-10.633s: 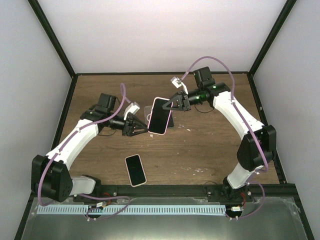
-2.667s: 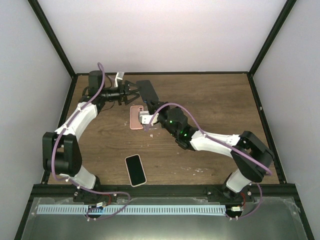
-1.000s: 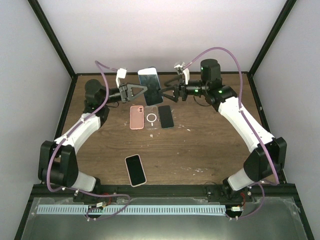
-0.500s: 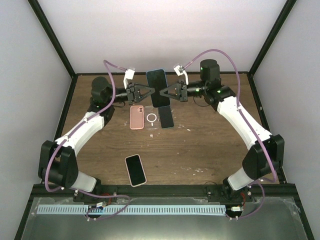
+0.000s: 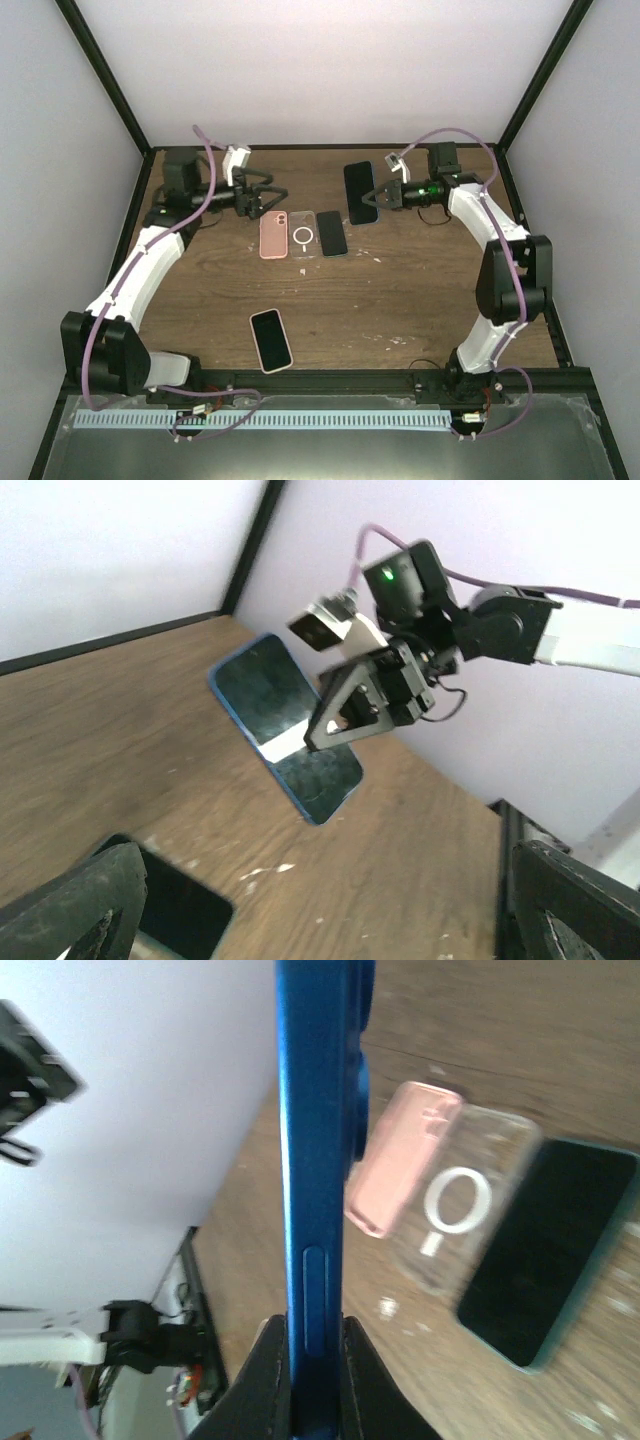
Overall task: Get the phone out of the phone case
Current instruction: Place the phone at the center of the board.
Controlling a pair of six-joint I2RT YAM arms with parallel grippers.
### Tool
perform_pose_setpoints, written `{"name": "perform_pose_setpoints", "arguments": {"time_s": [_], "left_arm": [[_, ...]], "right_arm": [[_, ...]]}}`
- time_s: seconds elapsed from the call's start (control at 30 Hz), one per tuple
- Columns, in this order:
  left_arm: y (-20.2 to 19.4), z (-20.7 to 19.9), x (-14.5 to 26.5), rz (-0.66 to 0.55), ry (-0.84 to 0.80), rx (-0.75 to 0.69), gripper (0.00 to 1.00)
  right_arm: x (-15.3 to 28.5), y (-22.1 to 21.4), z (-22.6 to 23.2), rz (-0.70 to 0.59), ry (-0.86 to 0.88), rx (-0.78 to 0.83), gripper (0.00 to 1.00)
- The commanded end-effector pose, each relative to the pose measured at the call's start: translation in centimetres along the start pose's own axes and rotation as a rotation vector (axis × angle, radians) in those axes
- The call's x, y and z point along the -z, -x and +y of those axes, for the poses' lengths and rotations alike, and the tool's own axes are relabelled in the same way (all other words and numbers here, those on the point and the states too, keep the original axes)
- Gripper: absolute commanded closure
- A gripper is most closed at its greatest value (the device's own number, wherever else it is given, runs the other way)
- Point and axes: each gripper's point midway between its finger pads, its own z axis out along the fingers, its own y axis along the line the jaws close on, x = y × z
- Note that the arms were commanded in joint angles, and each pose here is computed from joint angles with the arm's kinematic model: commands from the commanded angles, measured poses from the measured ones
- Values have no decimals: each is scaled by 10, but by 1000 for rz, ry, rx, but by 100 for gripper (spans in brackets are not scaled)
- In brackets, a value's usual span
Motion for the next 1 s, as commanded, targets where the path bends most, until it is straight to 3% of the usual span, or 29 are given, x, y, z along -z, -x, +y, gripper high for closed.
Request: {"name": "perform_pose_setpoints", "arguments": {"time_s": [0.0,0.17,0.43,0.97], "left_arm": [[-18,30,26,51,94,36,0],[-30,52,38,140,211,-3,0],[-58,55,47,261,222,-111,0],[-116,62,49,487,133,-101,0]], "right_arm": [[5,-24,-62,66,-127,-96,99],[-2,-42,-113,129,-193,-217,99],[-22,-60,-157,181,-189,-343,99],[-63,-66,-175,193,-140,-447,99]]}}
